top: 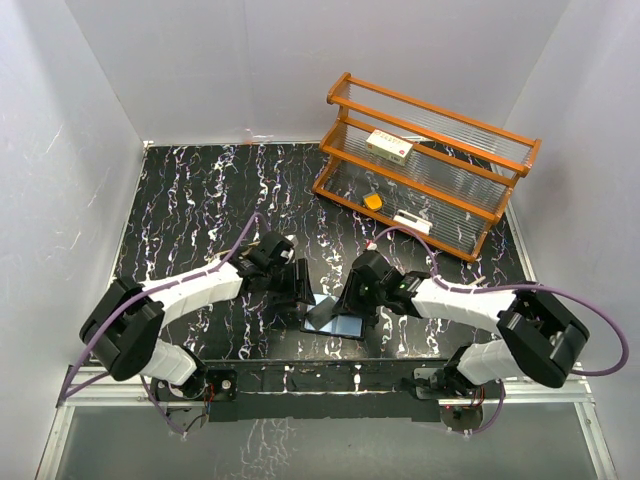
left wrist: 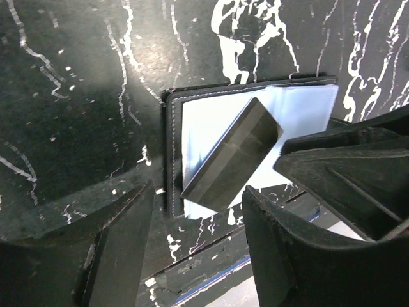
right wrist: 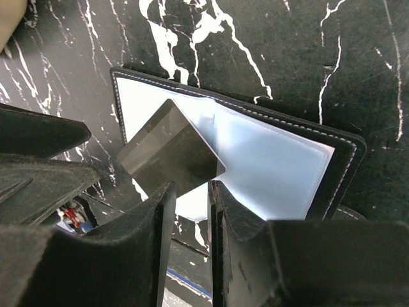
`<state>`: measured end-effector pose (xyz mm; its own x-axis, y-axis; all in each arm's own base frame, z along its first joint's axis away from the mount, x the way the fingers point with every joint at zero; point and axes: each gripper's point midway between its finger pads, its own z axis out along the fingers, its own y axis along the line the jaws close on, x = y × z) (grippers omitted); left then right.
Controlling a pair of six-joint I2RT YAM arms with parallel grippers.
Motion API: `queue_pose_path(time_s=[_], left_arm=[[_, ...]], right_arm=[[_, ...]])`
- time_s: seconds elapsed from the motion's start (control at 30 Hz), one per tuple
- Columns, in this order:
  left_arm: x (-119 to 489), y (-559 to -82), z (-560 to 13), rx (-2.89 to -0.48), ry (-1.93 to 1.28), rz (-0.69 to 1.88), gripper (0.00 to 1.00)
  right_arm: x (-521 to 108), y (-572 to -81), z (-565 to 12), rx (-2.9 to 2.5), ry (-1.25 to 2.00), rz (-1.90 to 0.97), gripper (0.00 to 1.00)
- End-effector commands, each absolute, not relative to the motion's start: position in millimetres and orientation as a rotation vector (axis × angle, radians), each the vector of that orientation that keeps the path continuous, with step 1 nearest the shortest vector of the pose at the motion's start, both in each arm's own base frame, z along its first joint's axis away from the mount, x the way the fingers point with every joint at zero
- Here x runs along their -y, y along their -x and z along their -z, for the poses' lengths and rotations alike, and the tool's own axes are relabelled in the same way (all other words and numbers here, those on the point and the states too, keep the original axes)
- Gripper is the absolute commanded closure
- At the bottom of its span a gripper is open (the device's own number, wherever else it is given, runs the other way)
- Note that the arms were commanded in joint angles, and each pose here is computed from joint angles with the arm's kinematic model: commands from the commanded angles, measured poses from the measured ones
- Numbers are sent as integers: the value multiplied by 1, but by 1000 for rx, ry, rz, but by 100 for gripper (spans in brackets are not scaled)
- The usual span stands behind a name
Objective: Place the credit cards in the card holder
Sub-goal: Insert the credit card into the card holder.
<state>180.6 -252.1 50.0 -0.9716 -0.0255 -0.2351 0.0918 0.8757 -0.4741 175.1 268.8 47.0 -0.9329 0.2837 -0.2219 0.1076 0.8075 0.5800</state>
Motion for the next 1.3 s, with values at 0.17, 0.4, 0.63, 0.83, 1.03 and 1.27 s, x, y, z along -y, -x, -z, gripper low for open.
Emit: queue_pose_path(time_s=[0.17, 0.4, 0.63, 0.83, 1.03, 1.27], left_arm=[[268, -169, -39, -2864, -131, 877, 47], [265, -163, -37, -2880, -147, 879, 50], [268, -165, -45, -2862, -157, 898, 54], [270, -167, -49, -2855, -175, 904, 54], [276, -170, -59, -2829, -188, 941, 55], [283, -169, -66, -2822, -206, 999, 60]], right_arm=[[-276, -183, -40, -2690, -283, -820, 77], [-269, -182, -33, -2695, -292, -785, 78], [-267, -180, -29, -2703, -291, -769, 78], [-266, -179, -29, -2701, -290, -773, 78], [-265, -178, -28, -2705, -291, -769, 78], [-265, -179, -29, -2703, -293, -767, 78]])
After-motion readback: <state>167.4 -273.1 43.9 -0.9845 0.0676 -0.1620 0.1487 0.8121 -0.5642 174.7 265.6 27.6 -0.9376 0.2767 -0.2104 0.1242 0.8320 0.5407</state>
